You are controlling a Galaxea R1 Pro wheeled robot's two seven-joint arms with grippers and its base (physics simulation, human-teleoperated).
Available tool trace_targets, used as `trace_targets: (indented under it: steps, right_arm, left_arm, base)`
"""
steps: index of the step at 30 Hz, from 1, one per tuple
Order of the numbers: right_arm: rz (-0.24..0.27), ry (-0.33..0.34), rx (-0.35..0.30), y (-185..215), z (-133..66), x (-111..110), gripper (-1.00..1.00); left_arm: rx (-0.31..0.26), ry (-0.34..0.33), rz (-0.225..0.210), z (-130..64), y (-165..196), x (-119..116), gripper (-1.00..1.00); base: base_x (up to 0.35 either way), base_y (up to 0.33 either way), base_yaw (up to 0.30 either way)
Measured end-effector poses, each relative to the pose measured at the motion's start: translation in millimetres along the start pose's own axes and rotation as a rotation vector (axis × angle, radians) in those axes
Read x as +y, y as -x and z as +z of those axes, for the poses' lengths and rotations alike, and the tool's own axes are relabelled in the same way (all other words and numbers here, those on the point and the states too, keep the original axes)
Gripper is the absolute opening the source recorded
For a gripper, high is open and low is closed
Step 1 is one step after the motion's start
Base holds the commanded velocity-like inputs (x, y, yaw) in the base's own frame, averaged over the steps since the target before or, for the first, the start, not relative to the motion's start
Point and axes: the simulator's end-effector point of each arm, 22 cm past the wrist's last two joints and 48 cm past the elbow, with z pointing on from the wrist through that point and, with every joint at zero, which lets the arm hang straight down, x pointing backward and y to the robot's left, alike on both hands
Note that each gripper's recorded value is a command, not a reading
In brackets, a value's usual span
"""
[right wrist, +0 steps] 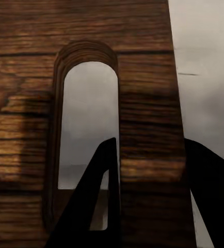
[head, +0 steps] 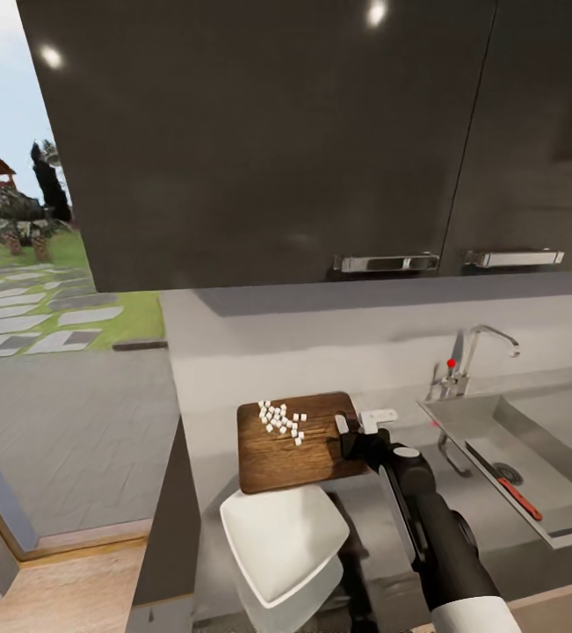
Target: In the kitchen, take the Vidalia onion out of the sink, dice it on the chopping board with the paring knife, put the diced onion into the bowl on the countertop, then place both the paring knife and the chopping board into the sink.
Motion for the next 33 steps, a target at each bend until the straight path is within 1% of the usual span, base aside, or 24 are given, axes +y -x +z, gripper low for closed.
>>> trace_targets:
  steps: [1,6,11,14,18,23,30,33]
  right_arm:
    - [-0.002,0.003,-0.017,1,2.5,1,-1.0]
    - [-0.005,0.005,-0.031,1,4.2,1,-1.0]
    - [-0.009,0.06,-0.05,0,7.3,13,-1.0]
    - [-0.014,0.073,-0.059,-1,9.0,16,-1.0]
    - [-0.016,0.08,-0.061,-5,11.9,18,-1.0]
    - [-0.021,0.083,-0.087,-3,13.9,19,-1.0]
    - [-0.022,0.083,-0.095,-3,14.6,19,-1.0]
    - [-0.026,0.085,-0.112,-2,16.2,20,-1.0]
  left_arm:
    - [0.0,0.0,0.0,0.0,0,0,1.0]
    - [0.0,0.0,0.0,0.0,0,0,1.0]
    - [0.0,0.0,0.0,0.0,0,0,1.0]
    - [0.0,0.0,0.0,0.0,0,0,1.0]
    - [0.0,0.0,0.0,0.0,0,0,1.0]
    - [0.0,0.0,0.0,0.0,0,0,1.0]
    - [0.0,0.0,0.0,0.0,0,0,1.0]
    - [0.0,0.0,0.0,0.0,0,0,1.0]
  base:
    - [-0.004,0.003,0.0]
    - [-0.001,0.001,0.0]
    - [0.0,0.0,0.0]
    - [0.0,0.0,0.0]
    - [0.0,0.0,0.0]
    - [0.0,0.0,0.0]
    - [0.0,0.0,0.0]
    - [0.0,0.0,0.0]
